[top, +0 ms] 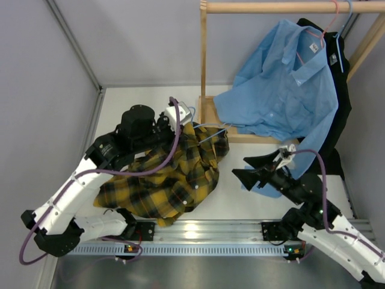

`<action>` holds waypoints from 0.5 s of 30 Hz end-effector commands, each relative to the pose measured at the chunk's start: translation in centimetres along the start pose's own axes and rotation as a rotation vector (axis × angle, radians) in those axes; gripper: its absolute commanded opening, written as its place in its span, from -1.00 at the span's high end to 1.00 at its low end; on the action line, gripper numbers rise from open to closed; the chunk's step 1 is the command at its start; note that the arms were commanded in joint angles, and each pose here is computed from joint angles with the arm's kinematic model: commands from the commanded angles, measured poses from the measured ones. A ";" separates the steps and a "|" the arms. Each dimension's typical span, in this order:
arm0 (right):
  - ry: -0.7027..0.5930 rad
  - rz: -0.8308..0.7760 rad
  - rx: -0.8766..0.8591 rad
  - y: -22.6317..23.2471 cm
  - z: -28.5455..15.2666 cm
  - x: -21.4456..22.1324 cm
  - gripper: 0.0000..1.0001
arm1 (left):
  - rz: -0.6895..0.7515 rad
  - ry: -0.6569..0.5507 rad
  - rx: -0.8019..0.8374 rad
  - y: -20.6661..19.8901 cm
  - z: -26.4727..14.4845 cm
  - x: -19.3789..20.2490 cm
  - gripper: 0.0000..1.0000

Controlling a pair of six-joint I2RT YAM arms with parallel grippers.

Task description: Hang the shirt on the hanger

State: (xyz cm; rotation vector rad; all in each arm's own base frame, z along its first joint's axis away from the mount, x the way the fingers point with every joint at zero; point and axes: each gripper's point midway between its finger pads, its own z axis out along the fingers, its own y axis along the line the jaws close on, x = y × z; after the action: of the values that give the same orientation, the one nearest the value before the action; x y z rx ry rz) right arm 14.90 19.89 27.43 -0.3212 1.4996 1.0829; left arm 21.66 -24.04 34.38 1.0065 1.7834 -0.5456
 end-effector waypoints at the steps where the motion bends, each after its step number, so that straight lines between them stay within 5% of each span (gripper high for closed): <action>1: 0.089 0.238 0.130 -1.6 2.0 2.5 -0.67 | -0.099 -0.262 -0.100 1.3 -2.2 -5.1 1.00; 15: 0.110 0.459 0.001 -0.2 9.5 5.1 -0.19 | -0.171 -0.373 -0.051 0.0 -3.2 -5.0 1.00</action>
State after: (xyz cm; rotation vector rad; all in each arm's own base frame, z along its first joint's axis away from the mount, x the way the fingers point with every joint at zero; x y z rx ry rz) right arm 20.37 26.90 20.31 -0.0257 1.8664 1.2432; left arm 20.65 -23.62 36.60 0.7500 1.6767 -0.6968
